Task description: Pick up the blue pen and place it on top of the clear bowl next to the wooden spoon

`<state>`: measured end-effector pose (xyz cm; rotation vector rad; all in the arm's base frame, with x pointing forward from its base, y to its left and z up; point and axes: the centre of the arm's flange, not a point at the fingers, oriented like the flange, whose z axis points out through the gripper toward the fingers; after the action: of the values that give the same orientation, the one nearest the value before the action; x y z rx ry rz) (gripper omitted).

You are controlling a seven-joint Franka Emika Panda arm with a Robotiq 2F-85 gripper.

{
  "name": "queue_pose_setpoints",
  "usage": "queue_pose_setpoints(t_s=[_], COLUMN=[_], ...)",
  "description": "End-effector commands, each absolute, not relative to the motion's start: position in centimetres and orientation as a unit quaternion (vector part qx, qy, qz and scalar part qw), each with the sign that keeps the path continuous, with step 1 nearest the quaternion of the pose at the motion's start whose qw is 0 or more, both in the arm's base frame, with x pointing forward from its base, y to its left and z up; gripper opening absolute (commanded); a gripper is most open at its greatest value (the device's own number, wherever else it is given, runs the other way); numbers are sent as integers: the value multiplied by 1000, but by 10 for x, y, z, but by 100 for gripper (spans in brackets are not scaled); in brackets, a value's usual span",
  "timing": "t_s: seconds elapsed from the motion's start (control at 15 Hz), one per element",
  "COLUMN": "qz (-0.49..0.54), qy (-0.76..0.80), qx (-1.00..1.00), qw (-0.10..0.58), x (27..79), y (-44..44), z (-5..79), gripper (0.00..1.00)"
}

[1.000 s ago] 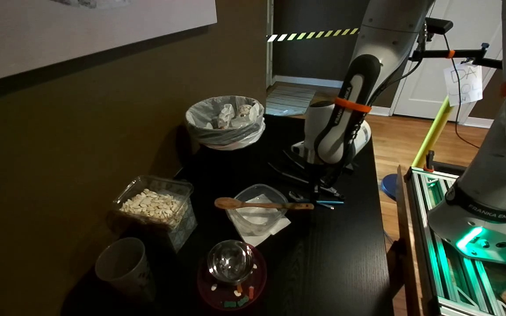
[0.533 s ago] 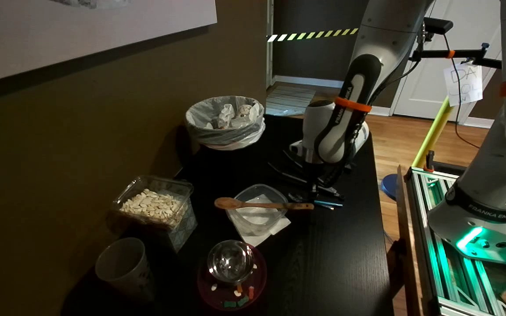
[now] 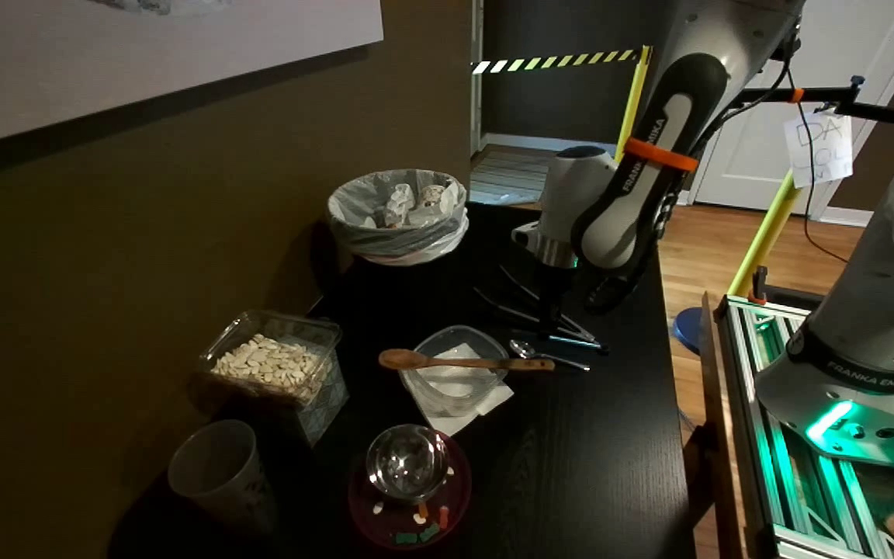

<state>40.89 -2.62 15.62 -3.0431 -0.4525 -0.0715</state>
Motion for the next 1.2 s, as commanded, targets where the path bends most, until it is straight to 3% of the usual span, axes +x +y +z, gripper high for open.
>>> queue_pose_setpoints(t_s=[0.0, 0.53, 0.87, 0.93, 1.13], qz=[-58, -128, -55, -79, -61], qy=[-155, -212, -275, -256, -260], qx=[-986, -968, -959, -962, -962], qw=[20, 42, 50, 46, 54], x=[398, 415, 416, 419, 422], y=[-16, 43, 65, 63, 69], z=[200, 247, 257, 248, 246], gripper=[2, 2, 2, 9, 2])
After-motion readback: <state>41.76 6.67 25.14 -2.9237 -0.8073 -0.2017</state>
